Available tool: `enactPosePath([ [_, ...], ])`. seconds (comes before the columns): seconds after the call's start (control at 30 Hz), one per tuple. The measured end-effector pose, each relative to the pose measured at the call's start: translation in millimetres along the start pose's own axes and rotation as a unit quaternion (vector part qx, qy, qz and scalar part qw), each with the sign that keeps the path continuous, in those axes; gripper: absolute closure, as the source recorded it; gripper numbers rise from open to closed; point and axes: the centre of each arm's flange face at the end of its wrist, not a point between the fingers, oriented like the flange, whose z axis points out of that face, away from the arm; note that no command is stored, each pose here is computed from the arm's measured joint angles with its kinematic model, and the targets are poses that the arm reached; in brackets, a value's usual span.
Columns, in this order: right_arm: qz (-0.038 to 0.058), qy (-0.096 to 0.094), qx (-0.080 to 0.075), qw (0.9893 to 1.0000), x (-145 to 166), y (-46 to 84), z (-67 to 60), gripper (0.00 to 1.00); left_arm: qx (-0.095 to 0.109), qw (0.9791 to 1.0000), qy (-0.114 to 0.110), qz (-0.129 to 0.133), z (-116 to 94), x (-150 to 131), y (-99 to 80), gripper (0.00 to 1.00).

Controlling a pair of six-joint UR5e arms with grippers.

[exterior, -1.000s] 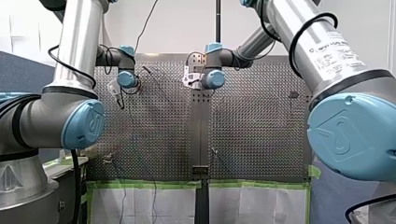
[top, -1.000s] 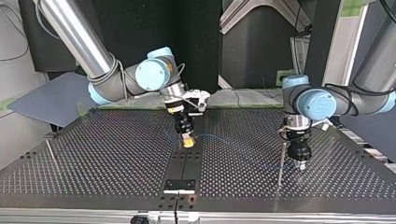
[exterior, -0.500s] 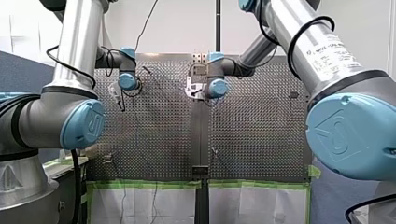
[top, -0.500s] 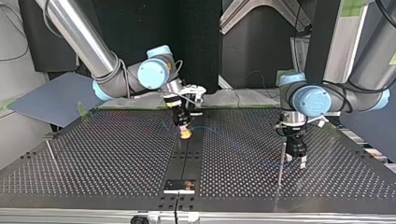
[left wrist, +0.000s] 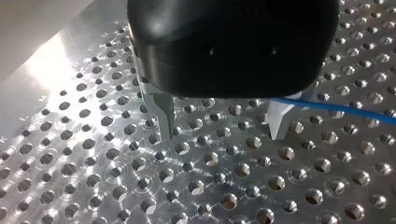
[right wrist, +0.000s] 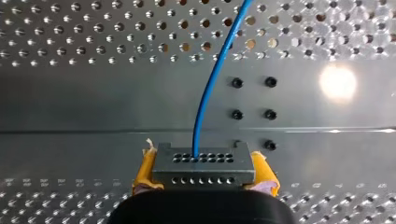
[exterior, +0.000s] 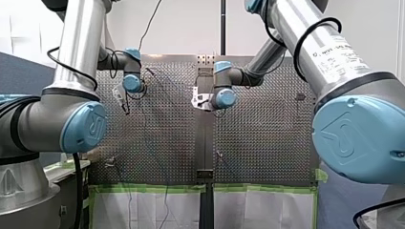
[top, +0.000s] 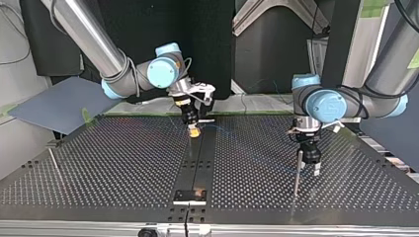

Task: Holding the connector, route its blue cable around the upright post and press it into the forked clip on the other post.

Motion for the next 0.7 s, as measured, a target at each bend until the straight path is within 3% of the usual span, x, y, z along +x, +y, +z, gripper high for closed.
enactPosePath([
  [0.7,0.0056,-0.013,-0.028,0.9995,-64.3,29.7,-26.9,1.0,0.0,1.0,0.0,0.0,-1.2,1.1,-2.4,0.0],
])
